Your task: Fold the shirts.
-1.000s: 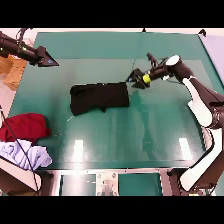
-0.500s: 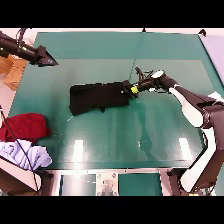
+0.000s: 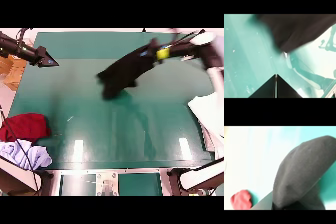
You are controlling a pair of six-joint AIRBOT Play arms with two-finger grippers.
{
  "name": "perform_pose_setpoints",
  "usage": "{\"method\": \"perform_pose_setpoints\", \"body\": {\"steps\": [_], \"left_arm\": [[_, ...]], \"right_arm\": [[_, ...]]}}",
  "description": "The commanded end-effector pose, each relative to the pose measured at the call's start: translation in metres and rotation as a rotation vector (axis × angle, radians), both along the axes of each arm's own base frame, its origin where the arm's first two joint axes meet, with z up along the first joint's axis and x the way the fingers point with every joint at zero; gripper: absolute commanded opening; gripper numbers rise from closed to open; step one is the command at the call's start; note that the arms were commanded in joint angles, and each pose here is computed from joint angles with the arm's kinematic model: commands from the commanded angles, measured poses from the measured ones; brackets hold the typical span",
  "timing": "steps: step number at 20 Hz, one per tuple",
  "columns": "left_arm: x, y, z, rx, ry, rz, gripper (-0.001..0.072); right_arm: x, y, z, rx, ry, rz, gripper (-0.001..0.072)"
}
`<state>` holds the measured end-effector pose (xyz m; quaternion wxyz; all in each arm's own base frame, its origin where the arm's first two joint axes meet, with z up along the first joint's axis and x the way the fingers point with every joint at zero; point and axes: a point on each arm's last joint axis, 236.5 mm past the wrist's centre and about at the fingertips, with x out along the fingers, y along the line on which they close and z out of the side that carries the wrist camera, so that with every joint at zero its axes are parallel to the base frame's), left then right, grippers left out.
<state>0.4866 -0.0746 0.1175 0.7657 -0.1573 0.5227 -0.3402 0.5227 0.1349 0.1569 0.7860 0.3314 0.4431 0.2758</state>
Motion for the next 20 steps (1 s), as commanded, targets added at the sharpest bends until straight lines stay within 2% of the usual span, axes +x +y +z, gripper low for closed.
{"method": "perform_pose_setpoints", "body": {"steps": [1, 7, 10, 15, 17, 20], "left_arm": [[-0.002, 0.000, -0.001, 0.000, 0.007, -0.005, 0.0022], [-0.002, 0.000, -0.001, 0.000, 0.006, -0.004, 0.0022], [-0.002, 0.000, -0.001, 0.000, 0.007, -0.005, 0.0022], [-0.005, -0.002, -0.001, 0.000, 0.014, -0.017, 0.0022], [-0.006, -0.002, -0.001, 0.001, 0.018, -0.023, 0.0022], [-0.007, -0.002, -0.001, 0.003, 0.012, -0.032, 0.0022]], "right_arm": [[-0.031, -0.123, 0.059, -0.120, -0.036, -0.221, 0.0020], [-0.110, -0.321, 0.081, -0.232, 0.020, -0.664, 0.0021], [-0.178, -0.389, 0.064, -0.289, 0.184, -0.871, 0.0020], [-0.311, -0.418, 0.012, -0.388, 0.626, -1.126, 0.0019], [-0.359, -0.407, -0.015, -0.378, 0.809, -1.212, 0.0020], [-0.408, -0.385, -0.070, -0.319, 1.047, -1.215, 0.0021]]}}
